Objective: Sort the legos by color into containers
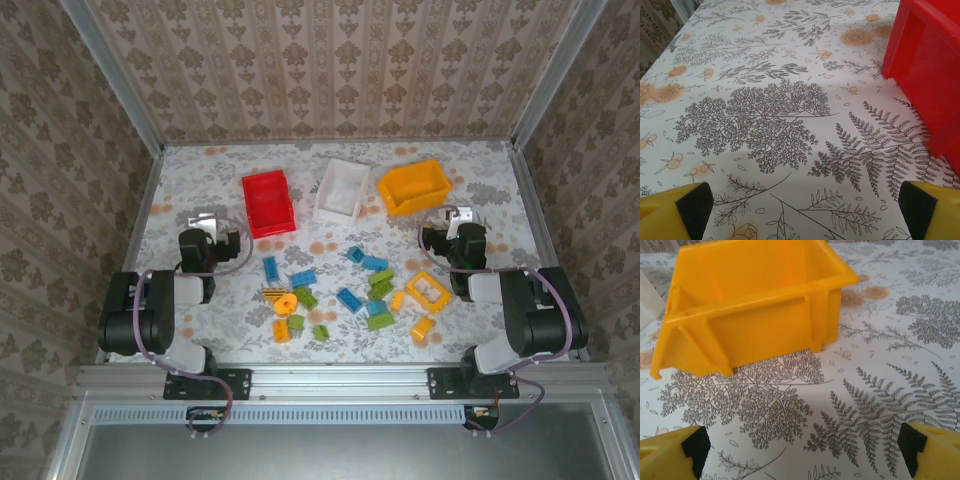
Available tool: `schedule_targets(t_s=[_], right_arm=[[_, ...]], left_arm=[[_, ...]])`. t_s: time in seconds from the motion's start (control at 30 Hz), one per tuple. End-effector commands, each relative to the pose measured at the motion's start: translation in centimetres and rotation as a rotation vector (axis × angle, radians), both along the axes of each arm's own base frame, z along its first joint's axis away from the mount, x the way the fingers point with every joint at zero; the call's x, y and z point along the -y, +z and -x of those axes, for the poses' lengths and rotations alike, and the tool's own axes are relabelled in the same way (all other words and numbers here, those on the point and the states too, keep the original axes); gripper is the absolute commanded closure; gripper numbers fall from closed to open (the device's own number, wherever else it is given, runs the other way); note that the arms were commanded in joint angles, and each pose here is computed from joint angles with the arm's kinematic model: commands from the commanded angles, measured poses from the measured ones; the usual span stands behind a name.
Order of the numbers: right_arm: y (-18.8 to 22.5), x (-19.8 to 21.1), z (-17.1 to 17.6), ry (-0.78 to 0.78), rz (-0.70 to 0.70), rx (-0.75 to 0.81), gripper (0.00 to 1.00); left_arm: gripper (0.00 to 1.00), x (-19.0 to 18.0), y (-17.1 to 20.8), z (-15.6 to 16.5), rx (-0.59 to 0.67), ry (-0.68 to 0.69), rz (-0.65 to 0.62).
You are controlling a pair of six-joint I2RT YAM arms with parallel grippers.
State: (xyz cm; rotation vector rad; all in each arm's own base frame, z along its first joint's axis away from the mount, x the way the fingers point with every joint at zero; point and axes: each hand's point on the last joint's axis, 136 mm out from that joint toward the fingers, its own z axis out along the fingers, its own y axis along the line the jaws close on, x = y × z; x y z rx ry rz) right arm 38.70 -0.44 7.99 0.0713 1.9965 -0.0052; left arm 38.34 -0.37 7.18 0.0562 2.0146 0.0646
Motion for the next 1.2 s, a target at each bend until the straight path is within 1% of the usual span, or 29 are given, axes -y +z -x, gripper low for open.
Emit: schedule_targets(t_s=[0.0,0.83,0.9,1.0,1.03,1.1,1.17], right_arm=[[1.8,-0.2,-1.3,0.024,0.004,0.071,0.0],[2.1,0.0,-1.3,0.014,0.006,0.081,0.0],[3.2,0.7,-0.8,-0.027,0.008,0.091,0.0],[6.2,1.4,0.0,-0.07,0.01,0.125,0.0],[7.4,1.6,0.5,-0.087,0.01,0.144,0.0],[10.7,2.2,1.6,-0.128,0.009,0.186,0.0],[15.1,2.3,2.9,-0.152,-0.004,0.224,0.0]], left_arm=[[0.0,-0.4,2.3,-1.6,0.083,0.005,-0.03],[0.0,-0.4,2.4,-1.5,0.089,0.005,-0.034],[0.0,-0.5,3.5,-1.3,0.112,0.012,-0.038],[0.0,-1.2,6.1,-0.7,0.092,0.071,-0.056],[0.0,-1.3,7.4,-0.6,0.109,0.083,-0.058],[0.0,-0.8,10.6,-0.2,0.174,0.081,-0.061],[0.0,0.1,14.3,0.5,0.229,0.072,-0.079]])
